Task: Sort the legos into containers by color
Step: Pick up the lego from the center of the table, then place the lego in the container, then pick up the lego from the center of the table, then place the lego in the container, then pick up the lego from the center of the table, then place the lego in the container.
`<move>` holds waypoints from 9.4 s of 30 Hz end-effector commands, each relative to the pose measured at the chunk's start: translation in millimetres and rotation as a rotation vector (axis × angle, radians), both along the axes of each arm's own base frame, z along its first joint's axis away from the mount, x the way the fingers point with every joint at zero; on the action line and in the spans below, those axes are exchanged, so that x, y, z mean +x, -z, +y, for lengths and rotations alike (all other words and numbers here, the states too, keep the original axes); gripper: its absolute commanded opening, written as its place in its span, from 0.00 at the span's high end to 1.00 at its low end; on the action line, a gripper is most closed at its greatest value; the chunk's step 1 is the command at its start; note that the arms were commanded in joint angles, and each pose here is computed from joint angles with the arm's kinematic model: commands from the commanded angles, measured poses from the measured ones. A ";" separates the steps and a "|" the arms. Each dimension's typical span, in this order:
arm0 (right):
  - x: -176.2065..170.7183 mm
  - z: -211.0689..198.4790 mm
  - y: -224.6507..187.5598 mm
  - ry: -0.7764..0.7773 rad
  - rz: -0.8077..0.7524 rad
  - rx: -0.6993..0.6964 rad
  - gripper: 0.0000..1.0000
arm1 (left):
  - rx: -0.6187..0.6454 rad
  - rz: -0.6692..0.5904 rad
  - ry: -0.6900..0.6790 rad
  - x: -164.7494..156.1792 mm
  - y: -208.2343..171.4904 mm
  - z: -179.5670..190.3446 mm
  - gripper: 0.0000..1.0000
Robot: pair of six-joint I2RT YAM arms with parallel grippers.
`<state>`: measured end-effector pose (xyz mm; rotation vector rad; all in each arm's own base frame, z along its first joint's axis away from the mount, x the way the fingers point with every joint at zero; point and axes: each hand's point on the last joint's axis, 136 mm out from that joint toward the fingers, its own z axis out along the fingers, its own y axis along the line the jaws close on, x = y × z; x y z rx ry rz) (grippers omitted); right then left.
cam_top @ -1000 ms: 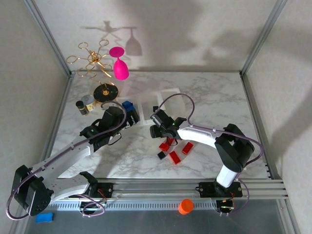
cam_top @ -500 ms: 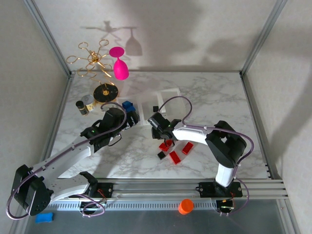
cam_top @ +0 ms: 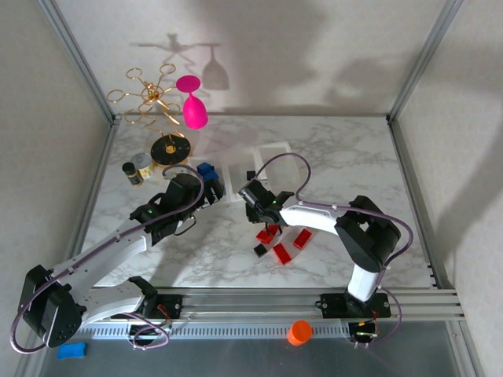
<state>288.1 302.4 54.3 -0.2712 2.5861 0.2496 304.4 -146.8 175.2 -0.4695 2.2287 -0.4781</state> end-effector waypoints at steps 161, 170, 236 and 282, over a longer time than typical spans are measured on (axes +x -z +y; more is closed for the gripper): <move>183.6 47.3 -68.9 -0.040 -0.312 -0.030 0.59 | -0.014 -0.113 -0.116 47.9 -45.6 11.7 0.00; 166.8 43.5 -100.9 -0.066 -0.332 0.031 0.52 | -0.031 -0.127 -0.084 43.6 -53.2 7.0 0.00; 33.6 29.1 19.1 -0.152 -0.044 -0.005 0.62 | -0.005 -0.011 -0.140 1.9 6.1 11.8 0.00; 138.3 41.6 -102.9 -0.126 -0.282 0.082 0.50 | -0.041 -0.120 -0.100 35.8 -45.1 14.5 0.00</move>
